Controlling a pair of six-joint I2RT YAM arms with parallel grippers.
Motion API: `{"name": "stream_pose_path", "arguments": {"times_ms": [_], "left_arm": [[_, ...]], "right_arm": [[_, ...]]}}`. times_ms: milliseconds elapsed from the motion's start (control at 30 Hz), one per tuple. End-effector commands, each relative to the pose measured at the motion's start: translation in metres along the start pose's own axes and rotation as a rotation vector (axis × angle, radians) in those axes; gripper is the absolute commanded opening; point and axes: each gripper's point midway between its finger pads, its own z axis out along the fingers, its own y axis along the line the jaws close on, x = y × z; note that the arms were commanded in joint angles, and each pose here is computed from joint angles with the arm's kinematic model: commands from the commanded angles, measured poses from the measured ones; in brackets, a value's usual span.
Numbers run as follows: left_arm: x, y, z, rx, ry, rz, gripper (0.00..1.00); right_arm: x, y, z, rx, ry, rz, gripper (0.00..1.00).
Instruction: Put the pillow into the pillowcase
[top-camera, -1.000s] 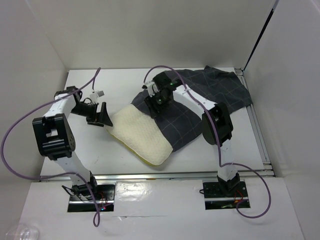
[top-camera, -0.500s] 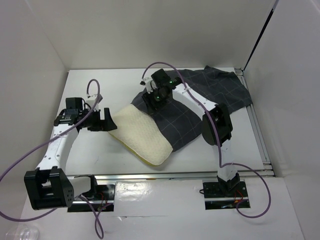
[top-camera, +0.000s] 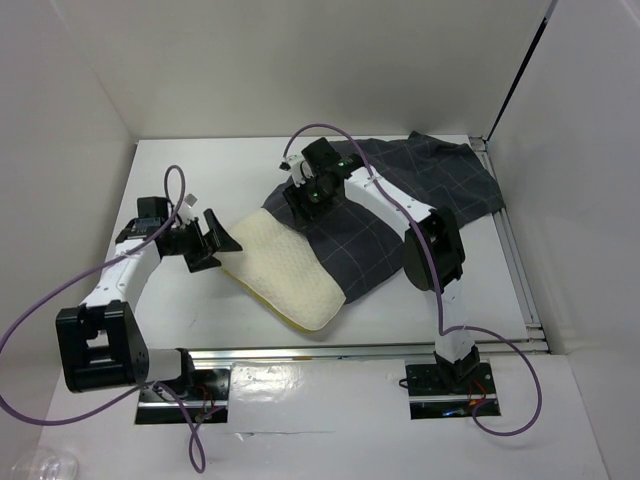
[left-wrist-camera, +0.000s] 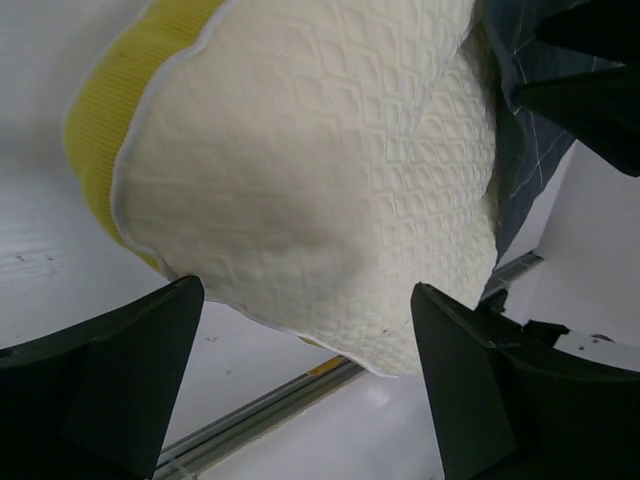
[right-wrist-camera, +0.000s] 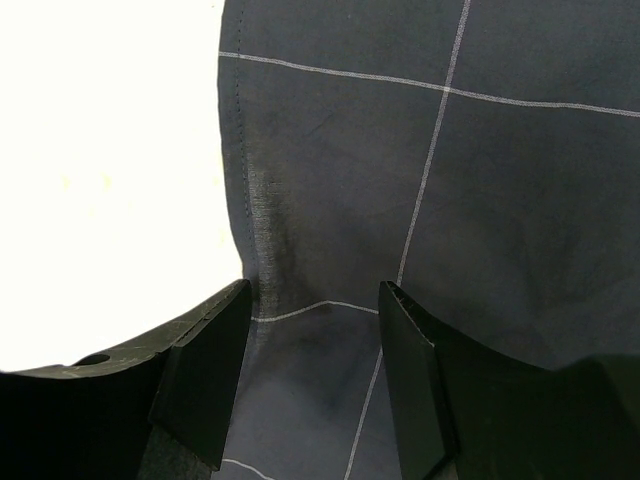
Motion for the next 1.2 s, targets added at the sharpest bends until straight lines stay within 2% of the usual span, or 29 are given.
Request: {"name": "stream_pose_path", "arguments": {"times_ms": [0,300,567,800,967,1167], "left_arm": [[0.006,-0.016,0.007,0.110,0.055,-0.137,0.99],[-0.012,-0.006,-0.005,0.044,0.084,-0.208,0.99],[0.012,0.020,-0.029,-0.052,0.125,-0.243,0.99],[0.045,0.037,-0.010,-0.045,0.158,-0.340,0.99],[0.046,0.042,0.012,-0.012,0.135,-0.322,0.99],[0.033,0.048,0.032,0.042,0.050,-0.284,0.99]], "right_arm": [[-0.017,0.008,-0.014,-0.002,-0.055,-0.018,0.62],[-0.020,0.007,-0.016,0.008,-0.063,-0.030,0.62],[-0.018,0.004,-0.012,0.016,-0.054,-0.027,0.62],[-0.026,0.004,-0.014,0.018,-0.073,-0.033,0.62],[-0.023,0.003,-0.012,0.017,-0.064,-0.030,0.62],[-0.017,0.008,-0.011,0.011,-0.050,-0.034,0.62]]}}
